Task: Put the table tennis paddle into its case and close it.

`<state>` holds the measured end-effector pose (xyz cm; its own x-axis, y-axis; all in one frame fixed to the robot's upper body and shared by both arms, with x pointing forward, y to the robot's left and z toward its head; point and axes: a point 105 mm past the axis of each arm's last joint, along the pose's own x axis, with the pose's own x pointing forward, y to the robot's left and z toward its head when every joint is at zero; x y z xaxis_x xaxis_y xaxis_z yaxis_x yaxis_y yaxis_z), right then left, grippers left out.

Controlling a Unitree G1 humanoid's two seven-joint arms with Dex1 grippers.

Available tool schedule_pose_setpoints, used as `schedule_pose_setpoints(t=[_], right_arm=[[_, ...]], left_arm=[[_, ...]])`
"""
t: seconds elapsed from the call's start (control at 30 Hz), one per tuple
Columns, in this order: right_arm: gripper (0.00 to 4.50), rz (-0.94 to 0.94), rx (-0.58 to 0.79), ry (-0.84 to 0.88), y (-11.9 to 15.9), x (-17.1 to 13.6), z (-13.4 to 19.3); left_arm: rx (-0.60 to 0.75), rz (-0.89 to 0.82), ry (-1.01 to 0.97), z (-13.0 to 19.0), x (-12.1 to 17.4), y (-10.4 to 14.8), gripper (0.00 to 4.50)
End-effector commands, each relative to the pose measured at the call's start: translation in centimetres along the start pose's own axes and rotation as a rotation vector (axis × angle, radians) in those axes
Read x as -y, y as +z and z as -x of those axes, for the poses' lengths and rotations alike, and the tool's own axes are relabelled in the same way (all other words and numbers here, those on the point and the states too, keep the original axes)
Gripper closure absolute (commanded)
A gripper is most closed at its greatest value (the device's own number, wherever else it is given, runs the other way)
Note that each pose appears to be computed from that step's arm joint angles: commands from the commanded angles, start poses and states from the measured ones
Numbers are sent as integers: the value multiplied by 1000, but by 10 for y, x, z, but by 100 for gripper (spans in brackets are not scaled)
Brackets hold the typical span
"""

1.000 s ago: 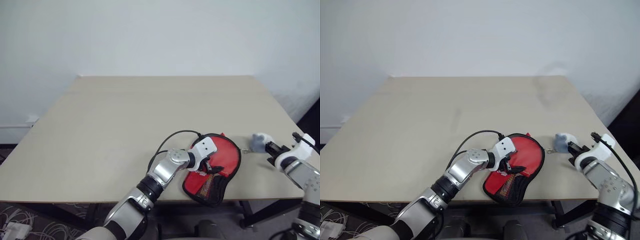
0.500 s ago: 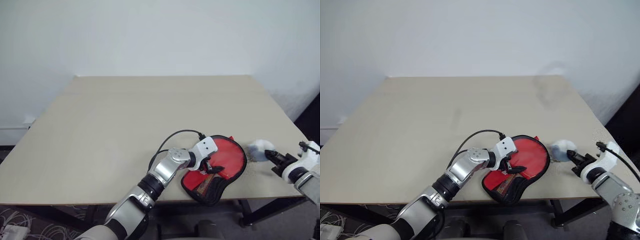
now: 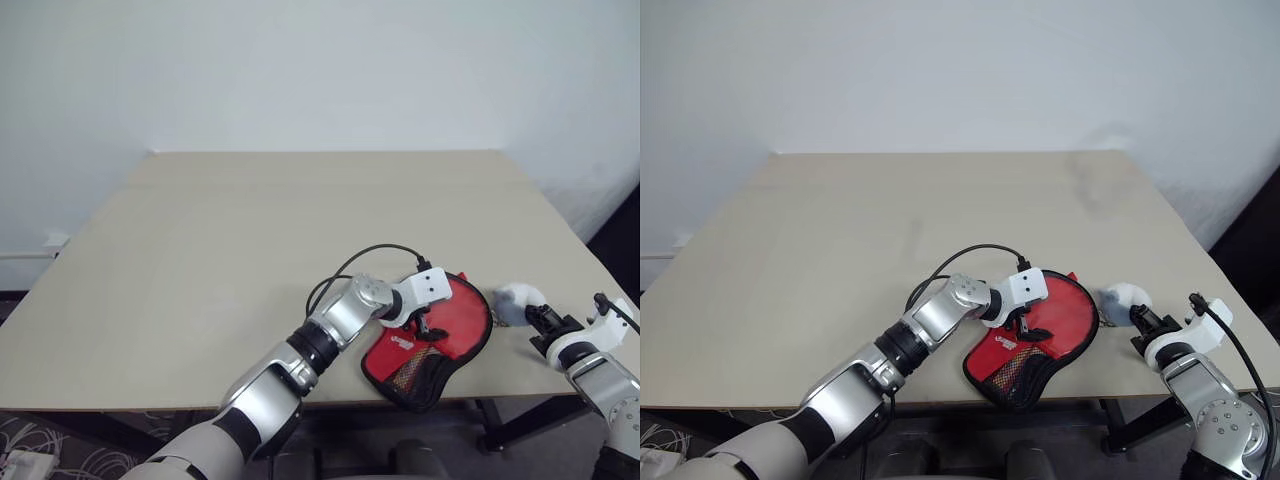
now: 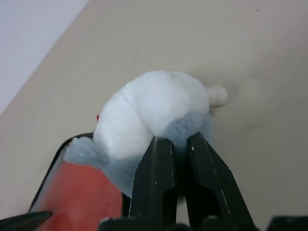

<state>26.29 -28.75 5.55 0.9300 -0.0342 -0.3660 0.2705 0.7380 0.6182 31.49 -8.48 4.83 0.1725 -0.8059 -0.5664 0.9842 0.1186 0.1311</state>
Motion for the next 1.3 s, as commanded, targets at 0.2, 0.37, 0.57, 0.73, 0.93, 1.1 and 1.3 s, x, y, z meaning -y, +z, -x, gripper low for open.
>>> schedule_pose_setpoints(t=[0.2,0.37,0.57,0.73,0.93,1.1,1.3], right_arm=[[449,-9,43,185,13,-24,33],[449,-15,-43,278,-5,-34,55],[449,-20,-181,373,-35,-45,71],[449,0,-310,498,-53,-56,97],[449,58,-480,579,-71,-56,126],[449,153,-621,633,-86,-57,137],[449,324,-847,729,-112,-54,151]], left_arm=[[-264,177,-3,2,7,-79,47],[-270,214,-10,3,12,-86,47],[-270,238,-17,2,17,-88,47],[-268,241,-11,3,17,-88,47],[-266,245,6,3,12,-88,47],[-261,252,10,3,11,-87,47],[-257,265,24,3,8,-87,47]])
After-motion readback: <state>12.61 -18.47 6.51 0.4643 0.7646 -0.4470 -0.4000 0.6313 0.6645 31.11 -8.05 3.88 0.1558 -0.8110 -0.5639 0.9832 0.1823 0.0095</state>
